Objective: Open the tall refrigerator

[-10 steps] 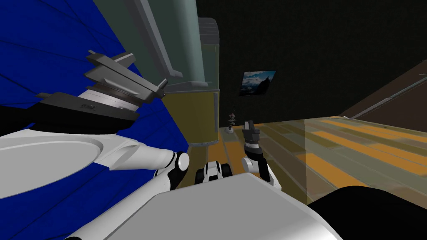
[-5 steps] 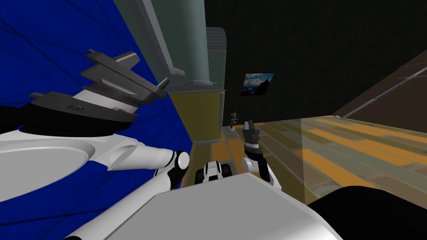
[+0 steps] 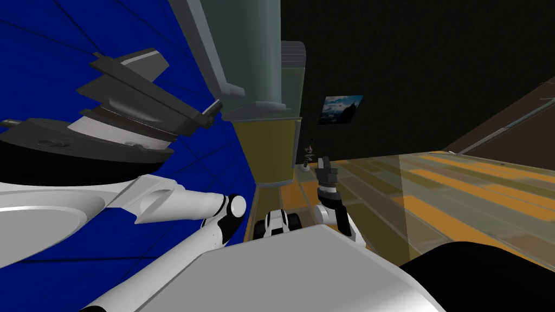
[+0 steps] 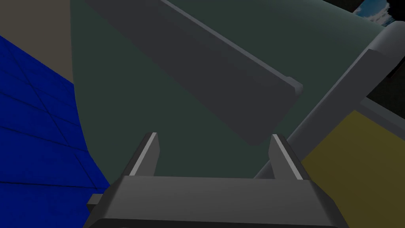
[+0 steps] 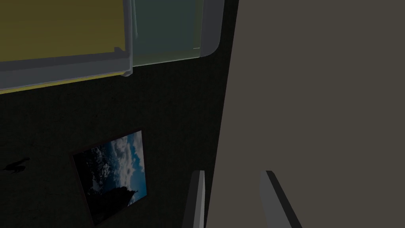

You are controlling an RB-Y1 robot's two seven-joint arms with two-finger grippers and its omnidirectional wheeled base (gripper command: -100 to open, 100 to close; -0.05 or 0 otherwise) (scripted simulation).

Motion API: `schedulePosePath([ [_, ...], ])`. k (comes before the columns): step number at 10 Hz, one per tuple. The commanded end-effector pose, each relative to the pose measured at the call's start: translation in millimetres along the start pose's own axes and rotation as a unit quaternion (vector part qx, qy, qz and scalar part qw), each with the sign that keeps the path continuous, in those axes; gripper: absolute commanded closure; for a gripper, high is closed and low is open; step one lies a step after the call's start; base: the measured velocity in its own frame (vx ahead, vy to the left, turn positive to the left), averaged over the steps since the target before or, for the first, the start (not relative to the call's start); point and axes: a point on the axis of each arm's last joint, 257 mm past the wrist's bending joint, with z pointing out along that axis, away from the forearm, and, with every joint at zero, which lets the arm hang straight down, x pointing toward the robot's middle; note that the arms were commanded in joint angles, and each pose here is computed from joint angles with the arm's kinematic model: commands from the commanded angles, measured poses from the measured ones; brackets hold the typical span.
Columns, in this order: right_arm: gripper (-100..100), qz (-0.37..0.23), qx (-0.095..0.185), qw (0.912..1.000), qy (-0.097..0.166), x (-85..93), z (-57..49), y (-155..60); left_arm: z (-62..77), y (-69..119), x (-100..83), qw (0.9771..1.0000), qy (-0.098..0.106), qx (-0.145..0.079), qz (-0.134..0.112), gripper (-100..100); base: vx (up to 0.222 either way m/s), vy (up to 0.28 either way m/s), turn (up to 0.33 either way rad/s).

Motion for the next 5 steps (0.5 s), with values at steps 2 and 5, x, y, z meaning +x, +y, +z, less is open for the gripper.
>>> schedulePosePath([
  [2, 0, 0.0, 0.0, 1.0, 0.0, 0.0, 0.0, 0.0, -7.3, -5.8, 15.1, 0.9989, 0.032, -0.005, -0.032, 100, -0.004, 0.195, 0.064],
  [5, 0, 0.0, 0.0, 1.0, 0.0, 0.0, 0.0, 0.0, -11.4, -2.4, 30.0, 0.9968, 0.061, -0.018, -0.048, 100, -0.007, 0.204, 0.025],
])
